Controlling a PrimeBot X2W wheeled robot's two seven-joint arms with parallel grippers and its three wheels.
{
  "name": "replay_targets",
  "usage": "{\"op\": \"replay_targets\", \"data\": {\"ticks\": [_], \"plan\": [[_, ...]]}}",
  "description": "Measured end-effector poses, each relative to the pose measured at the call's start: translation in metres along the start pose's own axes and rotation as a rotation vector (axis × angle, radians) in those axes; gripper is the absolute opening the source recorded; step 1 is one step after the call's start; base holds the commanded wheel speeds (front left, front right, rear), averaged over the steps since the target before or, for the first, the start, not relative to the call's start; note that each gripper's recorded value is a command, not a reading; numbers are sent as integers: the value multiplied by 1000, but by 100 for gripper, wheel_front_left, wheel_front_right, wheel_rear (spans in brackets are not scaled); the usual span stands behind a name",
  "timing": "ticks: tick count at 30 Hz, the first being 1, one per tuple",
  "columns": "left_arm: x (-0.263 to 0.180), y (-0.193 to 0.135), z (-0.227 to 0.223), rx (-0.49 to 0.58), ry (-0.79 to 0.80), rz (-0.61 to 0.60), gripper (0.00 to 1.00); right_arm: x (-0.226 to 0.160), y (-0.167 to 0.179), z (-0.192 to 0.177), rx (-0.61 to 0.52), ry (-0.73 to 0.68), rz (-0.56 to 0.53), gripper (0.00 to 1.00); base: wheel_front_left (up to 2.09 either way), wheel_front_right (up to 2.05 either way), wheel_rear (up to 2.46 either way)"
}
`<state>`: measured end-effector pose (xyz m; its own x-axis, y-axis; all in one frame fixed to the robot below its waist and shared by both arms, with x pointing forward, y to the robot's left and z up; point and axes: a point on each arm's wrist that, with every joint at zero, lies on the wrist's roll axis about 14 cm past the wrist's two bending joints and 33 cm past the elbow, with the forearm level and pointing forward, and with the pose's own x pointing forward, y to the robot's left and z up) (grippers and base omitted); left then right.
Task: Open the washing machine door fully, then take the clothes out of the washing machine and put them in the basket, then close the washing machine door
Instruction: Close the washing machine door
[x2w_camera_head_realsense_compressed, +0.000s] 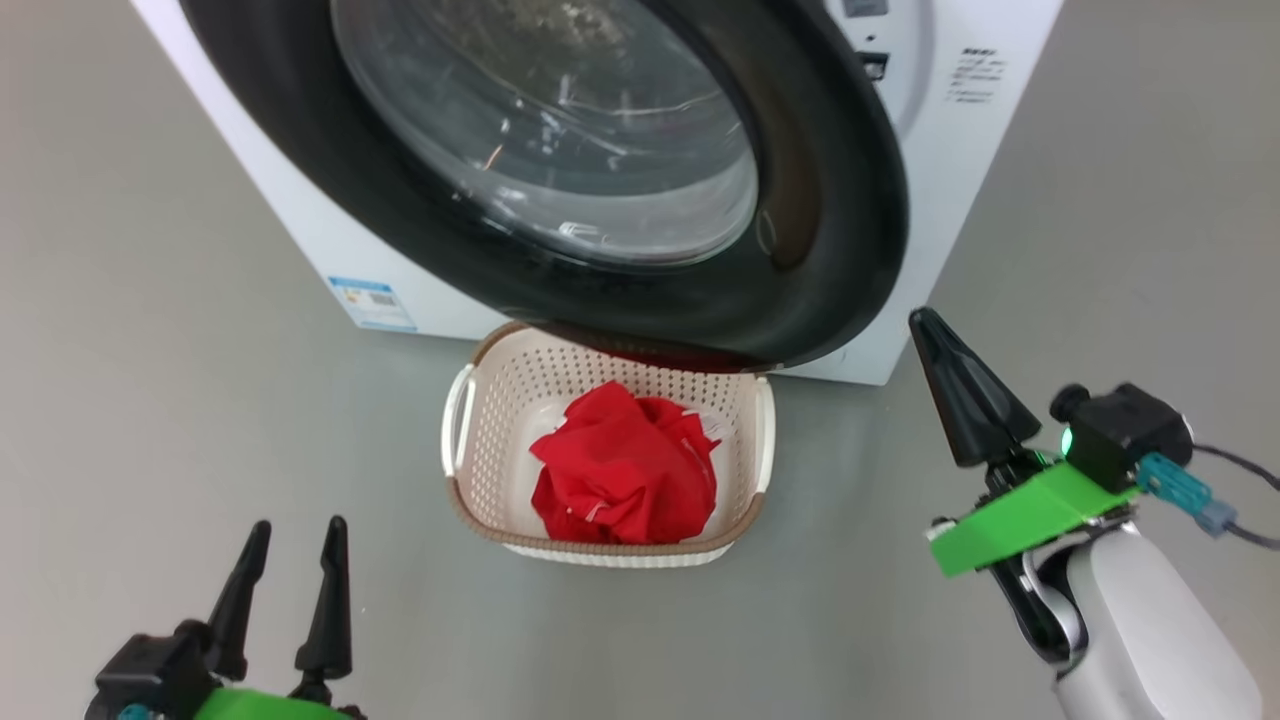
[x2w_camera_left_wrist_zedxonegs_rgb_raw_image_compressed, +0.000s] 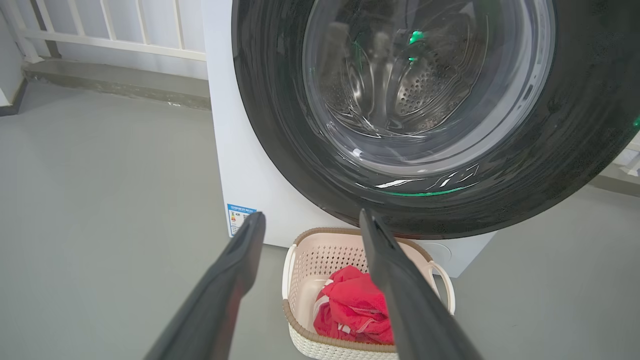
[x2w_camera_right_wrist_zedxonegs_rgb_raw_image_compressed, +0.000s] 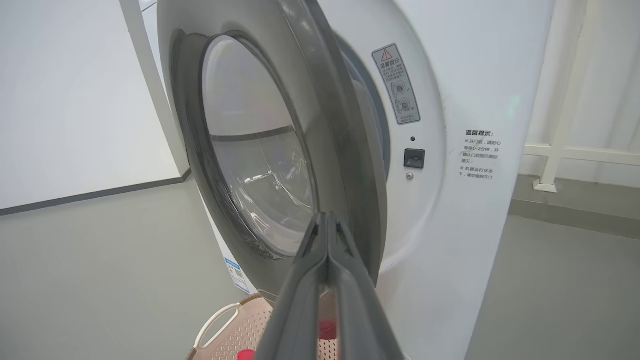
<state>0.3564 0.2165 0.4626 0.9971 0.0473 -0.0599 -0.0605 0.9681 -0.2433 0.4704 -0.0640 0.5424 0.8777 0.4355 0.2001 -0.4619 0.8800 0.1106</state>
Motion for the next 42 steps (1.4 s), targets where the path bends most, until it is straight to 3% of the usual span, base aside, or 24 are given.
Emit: {"op": "replay_targets", "data": {"ticks": [15,42], "plan": [[18,9,-4,9,14,32,100,51,3,-27,38,25,35,0,0,0,0],[52,5,-12,21,25,11,100,121,-53,-25,34,-55,-68,0,0,0,0]]}}
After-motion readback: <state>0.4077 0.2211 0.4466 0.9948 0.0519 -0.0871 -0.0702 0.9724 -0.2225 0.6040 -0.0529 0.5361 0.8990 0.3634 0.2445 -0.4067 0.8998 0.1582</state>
